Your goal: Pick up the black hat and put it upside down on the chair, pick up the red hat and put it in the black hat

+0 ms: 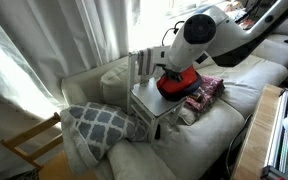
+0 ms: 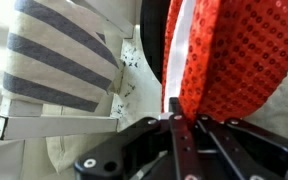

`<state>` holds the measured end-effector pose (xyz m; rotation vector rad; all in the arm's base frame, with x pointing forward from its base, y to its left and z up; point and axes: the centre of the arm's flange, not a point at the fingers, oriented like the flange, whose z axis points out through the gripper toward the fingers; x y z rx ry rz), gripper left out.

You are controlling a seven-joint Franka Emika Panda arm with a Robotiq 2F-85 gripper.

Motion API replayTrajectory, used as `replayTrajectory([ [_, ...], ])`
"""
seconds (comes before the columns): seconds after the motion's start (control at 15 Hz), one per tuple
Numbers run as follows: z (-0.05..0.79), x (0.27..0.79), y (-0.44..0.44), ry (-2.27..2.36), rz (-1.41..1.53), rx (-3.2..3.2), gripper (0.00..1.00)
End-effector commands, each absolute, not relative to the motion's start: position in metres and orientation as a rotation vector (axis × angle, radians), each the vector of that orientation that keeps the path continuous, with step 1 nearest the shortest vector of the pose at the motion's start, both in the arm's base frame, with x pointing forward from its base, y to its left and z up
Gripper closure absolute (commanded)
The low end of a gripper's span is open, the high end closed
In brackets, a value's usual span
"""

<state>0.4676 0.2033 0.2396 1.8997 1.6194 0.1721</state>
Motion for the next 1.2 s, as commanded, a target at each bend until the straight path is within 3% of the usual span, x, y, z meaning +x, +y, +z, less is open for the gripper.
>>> replayTrajectory([
  [0.0,0.254,0.466,0.198,1.625,0.214,1.846,0.99],
  [0.53,0.271,0.477,0.168,1.651,0.151,1.745,0.99],
  [1.13,0.211,0.464,0.187,1.724,0.206,1.720,0.99],
])
